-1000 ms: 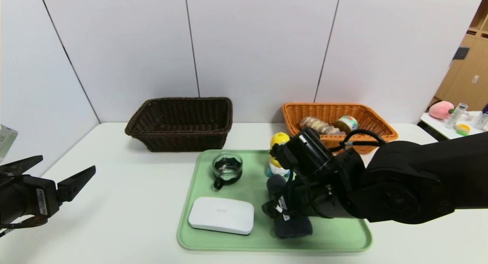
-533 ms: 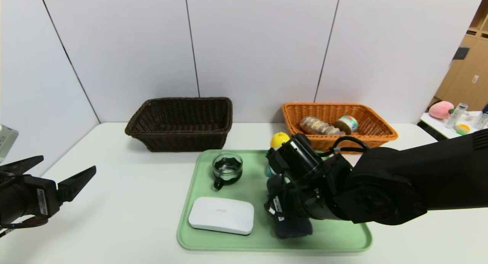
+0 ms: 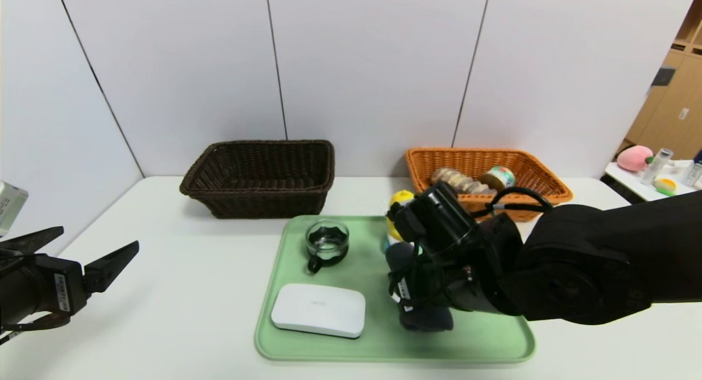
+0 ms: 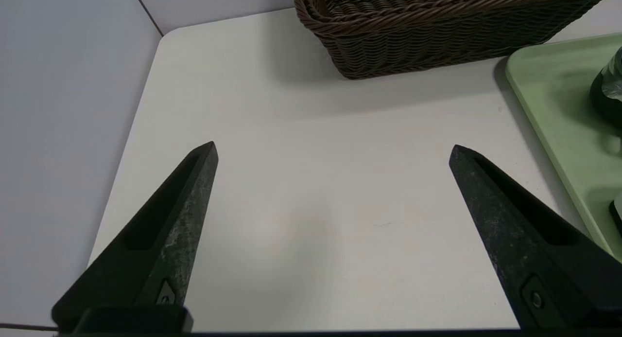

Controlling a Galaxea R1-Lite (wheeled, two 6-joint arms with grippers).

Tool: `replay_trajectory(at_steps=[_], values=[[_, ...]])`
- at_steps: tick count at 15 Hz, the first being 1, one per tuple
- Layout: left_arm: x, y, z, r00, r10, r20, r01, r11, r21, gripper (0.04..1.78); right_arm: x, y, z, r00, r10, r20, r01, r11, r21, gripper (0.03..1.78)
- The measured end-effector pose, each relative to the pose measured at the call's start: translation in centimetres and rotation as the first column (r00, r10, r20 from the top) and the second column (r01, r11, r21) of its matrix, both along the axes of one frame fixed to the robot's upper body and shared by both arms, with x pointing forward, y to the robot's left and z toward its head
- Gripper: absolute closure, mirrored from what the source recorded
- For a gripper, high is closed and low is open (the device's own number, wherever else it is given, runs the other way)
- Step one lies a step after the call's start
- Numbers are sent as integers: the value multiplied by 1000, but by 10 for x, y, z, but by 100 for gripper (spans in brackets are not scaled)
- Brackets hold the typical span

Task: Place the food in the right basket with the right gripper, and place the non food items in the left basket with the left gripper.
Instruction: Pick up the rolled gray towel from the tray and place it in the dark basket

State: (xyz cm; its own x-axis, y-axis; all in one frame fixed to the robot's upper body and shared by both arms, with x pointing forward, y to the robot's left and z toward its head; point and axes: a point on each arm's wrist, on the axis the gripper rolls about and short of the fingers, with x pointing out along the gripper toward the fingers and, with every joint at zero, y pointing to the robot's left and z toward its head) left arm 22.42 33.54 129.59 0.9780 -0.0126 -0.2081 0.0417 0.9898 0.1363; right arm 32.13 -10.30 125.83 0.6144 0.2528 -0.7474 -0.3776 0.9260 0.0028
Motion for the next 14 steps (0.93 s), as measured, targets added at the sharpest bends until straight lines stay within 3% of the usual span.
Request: replay_trajectory(at_steps=[3,5,9,14], values=[[0,0,0,1000,0,2,0,1000,0,13,-12,-7,34,993,55,100,-59,998,38,155],[0,0,1,1000,2,11,-2,1000,-2,13,-15,-7,56,977,78,199,-99,990,99,155],[-4,0,0,1000,4,11,-4,1000,-3,13,-6,5,83,903,123,411,-200,968,149,155],[-6,0,2,1000,1,22,-2,1000,6,13,32,38,91,859,114,499,-209,968,138,155]])
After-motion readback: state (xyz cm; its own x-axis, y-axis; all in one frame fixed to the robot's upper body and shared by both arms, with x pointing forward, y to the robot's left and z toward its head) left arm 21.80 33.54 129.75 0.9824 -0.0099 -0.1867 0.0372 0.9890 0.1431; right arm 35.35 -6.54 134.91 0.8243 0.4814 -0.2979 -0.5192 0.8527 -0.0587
